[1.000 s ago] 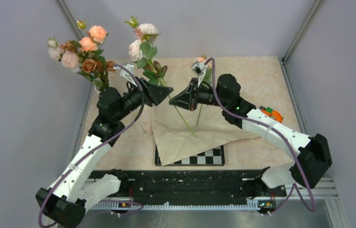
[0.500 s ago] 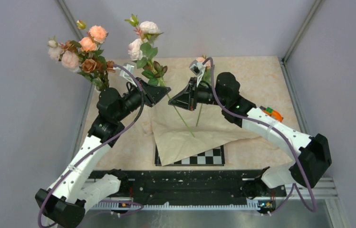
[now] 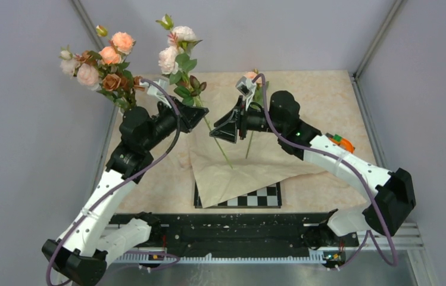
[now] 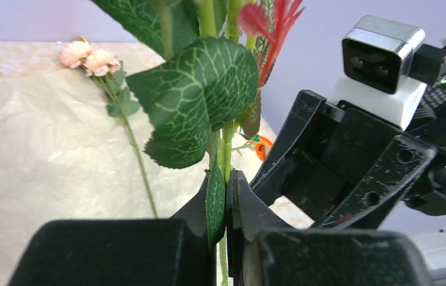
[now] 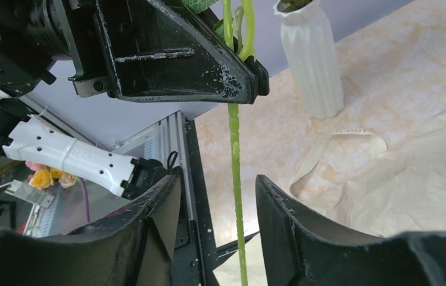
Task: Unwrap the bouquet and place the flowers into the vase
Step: Pick up the fake flower from the wrapping paper, then insert the fake flower into the vase.
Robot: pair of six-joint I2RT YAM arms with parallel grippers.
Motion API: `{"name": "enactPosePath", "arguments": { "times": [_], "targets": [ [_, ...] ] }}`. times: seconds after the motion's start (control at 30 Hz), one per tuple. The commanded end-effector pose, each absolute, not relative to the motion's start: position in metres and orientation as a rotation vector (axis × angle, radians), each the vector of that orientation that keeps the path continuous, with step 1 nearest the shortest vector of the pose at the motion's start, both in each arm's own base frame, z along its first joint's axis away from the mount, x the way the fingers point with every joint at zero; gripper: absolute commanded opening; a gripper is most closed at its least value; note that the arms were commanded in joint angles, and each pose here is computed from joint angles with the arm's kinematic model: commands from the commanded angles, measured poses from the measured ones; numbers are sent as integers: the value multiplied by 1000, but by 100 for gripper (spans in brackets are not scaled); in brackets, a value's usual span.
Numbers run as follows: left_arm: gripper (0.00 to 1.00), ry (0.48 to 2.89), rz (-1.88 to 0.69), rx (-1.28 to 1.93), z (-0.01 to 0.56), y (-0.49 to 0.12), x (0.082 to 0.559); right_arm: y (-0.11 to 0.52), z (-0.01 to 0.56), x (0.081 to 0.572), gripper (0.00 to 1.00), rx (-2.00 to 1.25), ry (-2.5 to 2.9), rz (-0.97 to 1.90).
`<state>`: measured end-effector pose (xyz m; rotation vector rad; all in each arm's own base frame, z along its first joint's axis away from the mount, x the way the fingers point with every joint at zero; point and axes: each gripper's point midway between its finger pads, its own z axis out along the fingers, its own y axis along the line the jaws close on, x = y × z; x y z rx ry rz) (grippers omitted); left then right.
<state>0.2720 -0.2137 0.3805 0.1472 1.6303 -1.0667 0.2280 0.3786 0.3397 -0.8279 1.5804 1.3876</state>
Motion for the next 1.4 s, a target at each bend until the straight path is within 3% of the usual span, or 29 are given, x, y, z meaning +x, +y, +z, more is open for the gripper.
{"name": "enactPosePath", "arguments": {
  "times": [0.0,0.27,0.43,0.8,1.03,1.37],
  "targets": [
    [0,1533,-923,203,411,-196,271,371,382,214,56,-860,1439,1365],
    [0,1516,-669,228,427,-160,278,355,387,209,70,-828,1423,1305],
    [0,1482,-397,128,445,-103,287,341,383,210,72,-811,1431,1229],
    [0,1407,-96,-119,473,14,301,297,371,214,77,-711,1462,1077],
    [0,1328,29,-301,483,74,293,256,363,224,79,-608,1488,991],
    [0,1185,61,-382,512,97,282,240,349,224,79,-571,1526,951]
  ]
}}
